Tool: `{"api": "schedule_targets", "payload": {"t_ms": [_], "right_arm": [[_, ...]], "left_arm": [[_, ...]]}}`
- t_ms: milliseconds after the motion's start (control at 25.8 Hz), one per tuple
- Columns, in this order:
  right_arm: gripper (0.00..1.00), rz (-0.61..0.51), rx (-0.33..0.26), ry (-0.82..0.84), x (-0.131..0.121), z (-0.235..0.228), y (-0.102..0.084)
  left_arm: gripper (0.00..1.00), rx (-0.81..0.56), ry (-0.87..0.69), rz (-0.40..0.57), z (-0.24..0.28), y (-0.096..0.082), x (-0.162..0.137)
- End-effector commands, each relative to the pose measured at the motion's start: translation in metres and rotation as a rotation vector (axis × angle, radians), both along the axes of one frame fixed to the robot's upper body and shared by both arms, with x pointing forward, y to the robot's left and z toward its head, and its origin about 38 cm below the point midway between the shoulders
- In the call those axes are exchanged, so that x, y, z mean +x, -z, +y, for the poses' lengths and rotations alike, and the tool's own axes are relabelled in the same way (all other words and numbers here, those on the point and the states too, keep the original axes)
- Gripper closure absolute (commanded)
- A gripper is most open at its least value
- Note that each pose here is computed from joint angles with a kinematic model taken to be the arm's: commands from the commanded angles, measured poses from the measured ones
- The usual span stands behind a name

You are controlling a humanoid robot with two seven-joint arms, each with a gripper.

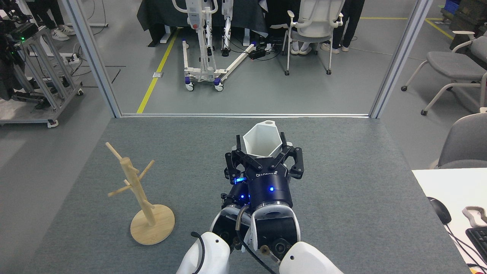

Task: Hang cup on storage rack
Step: 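Open the right gripper and raise it off the cup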

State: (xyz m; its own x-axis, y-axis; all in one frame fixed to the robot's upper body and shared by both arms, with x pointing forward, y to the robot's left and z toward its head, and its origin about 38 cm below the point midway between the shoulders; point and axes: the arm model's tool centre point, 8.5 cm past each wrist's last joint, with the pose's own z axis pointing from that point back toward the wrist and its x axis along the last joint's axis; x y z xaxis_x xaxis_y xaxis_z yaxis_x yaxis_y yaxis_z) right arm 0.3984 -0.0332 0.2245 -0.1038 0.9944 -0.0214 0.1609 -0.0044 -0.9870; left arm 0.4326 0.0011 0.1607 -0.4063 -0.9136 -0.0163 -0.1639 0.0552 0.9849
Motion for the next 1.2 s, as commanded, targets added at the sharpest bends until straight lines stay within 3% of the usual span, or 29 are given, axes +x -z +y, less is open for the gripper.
{"api": "schedule_targets", "payload": {"t_ms": [0, 310, 620, 852, 1162], "right_arm": [[0.0, -0.066, -0.02, -0.045, 0.0, 0.004, -0.01], [0.0, -0.148, -0.01, -0.049, 0.0, 0.004, -0.025], [0.0, -0.302, 0.021, -0.013, 0.005, -0.012, -0.051], [0.0, -0.396, 0.023, 0.029, 0.009, -0.031, -0.062], [0.0, -0.482, -0.015, 0.093, 0.023, -0.077, -0.075]], "left_arm": [[1.0, 0.031, 0.156, -0.006, -0.015, 0.001, -0.008], [1.0, 0.048, 0.166, -0.026, -0.017, -0.003, -0.009], [1.0, 0.08, 0.169, -0.06, -0.019, -0.006, -0.014], [1.0, 0.09, 0.161, -0.028, -0.014, 0.016, -0.028], [1.0, 0.104, 0.083, -0.113, 0.02, 0.039, -0.089]]}}
